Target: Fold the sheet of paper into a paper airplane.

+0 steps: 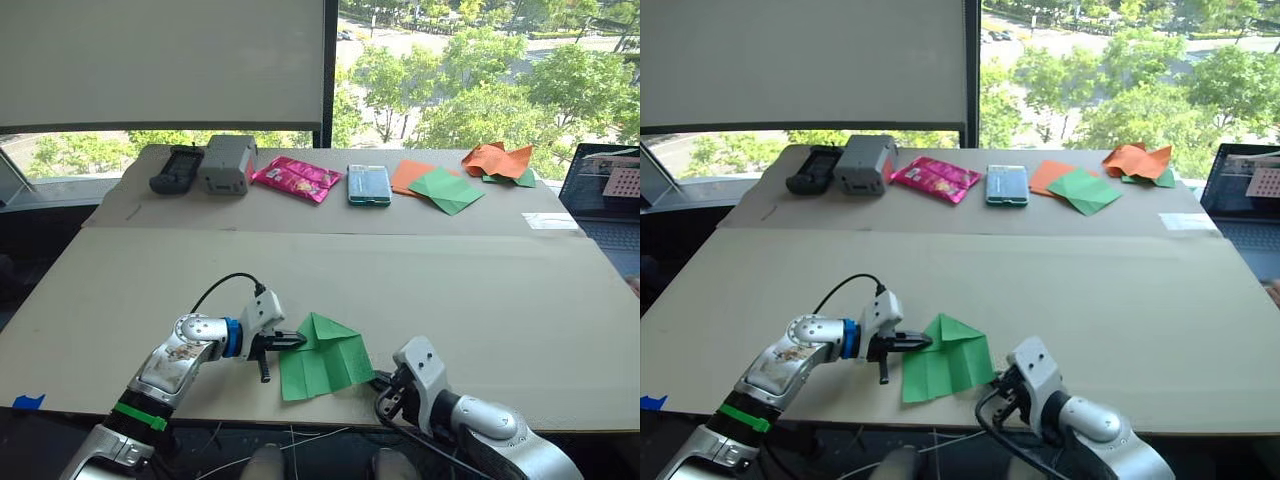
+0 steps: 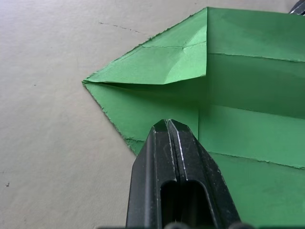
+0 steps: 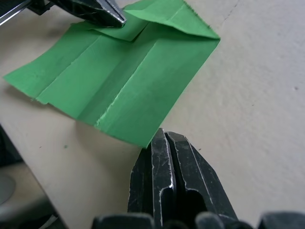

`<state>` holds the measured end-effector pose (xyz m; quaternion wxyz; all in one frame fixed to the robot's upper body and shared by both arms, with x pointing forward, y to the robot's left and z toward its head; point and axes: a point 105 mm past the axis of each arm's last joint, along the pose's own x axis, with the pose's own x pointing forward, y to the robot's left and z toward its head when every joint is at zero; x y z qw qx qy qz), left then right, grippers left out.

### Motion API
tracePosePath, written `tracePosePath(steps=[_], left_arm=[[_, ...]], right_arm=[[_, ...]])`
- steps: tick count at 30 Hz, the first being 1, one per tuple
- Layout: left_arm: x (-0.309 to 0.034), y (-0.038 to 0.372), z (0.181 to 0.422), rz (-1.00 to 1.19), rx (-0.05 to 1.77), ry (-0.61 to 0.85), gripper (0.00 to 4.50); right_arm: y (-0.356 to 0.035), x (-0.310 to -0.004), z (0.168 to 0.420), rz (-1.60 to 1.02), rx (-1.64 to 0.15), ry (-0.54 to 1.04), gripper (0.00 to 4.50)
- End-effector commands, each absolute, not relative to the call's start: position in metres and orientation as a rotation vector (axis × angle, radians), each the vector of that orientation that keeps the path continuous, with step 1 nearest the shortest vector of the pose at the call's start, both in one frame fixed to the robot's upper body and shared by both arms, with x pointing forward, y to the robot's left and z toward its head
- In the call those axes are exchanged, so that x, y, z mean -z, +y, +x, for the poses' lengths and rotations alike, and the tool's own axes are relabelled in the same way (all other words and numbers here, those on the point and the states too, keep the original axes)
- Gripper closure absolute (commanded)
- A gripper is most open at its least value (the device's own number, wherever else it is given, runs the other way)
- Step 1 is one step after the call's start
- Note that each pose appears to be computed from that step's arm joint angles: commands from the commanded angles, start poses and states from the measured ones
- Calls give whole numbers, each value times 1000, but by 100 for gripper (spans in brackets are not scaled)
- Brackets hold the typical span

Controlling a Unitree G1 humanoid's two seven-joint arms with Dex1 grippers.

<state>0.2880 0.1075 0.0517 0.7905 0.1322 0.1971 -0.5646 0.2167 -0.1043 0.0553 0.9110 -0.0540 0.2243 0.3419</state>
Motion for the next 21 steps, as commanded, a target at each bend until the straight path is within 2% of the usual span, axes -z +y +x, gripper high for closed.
tracePosePath(steps=[1, 13, 21], left_arm=[[-30, 115, 282, 298, 1196, 525, 446], [-30, 117, 283, 310, 1180, 521, 446], [-44, 114, 286, 313, 1184, 477, 446]], right_arm=[[-101, -73, 231, -64, -672, 356, 450], [-59, -89, 254, -45, -833, 273, 450], [-49, -91, 256, -55, -873, 266, 450]])
